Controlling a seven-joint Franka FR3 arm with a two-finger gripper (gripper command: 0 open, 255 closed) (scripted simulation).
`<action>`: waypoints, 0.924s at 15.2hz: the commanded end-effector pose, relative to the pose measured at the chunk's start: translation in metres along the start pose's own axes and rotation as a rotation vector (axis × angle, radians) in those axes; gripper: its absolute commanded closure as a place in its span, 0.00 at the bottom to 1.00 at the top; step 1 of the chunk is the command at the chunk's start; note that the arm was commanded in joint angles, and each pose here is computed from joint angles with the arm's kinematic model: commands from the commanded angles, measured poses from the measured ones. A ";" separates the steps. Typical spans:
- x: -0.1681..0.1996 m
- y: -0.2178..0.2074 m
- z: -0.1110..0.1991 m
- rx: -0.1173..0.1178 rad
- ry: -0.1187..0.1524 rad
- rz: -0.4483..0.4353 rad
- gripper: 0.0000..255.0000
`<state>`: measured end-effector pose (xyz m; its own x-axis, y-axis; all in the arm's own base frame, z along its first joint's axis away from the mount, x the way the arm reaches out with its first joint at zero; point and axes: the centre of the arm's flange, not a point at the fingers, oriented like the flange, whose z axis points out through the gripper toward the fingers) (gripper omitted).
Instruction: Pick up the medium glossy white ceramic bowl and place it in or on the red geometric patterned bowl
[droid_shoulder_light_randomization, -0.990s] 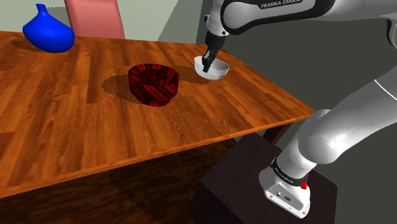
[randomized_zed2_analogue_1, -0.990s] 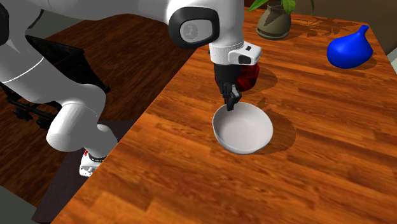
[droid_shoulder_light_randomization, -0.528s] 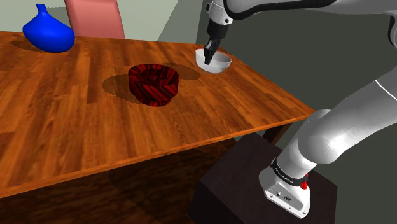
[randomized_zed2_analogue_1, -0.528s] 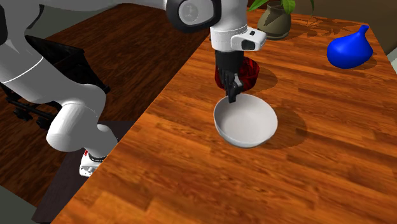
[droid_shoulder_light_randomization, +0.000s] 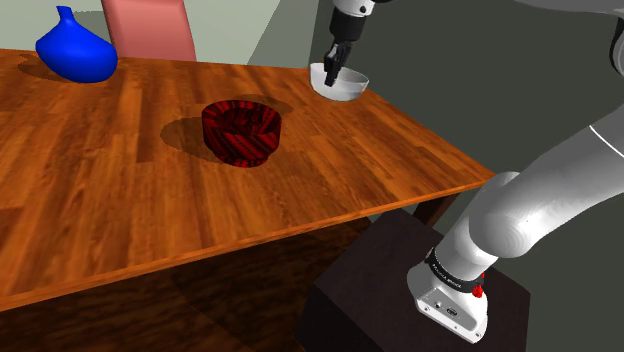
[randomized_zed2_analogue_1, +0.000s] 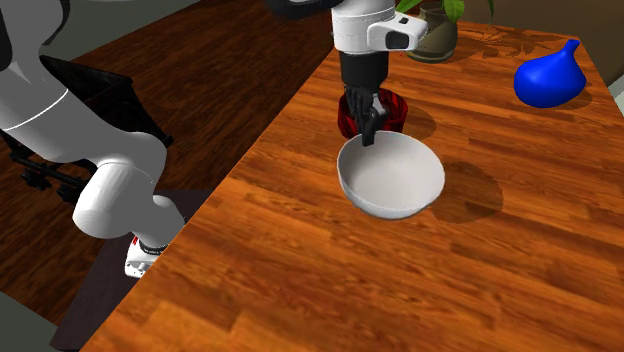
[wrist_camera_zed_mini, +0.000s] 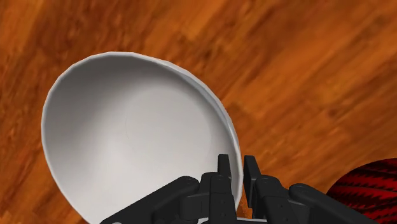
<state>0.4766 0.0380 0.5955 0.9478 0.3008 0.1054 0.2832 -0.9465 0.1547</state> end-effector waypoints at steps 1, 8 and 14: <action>0.001 0.000 -0.010 0.000 0.000 0.000 1.00; 0.005 0.006 -0.047 0.000 0.000 0.000 1.00; 0.022 -0.027 -0.068 0.000 0.000 0.000 1.00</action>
<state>0.4788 0.0665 0.6588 0.9475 0.3019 0.1050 0.2842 -0.9461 0.1551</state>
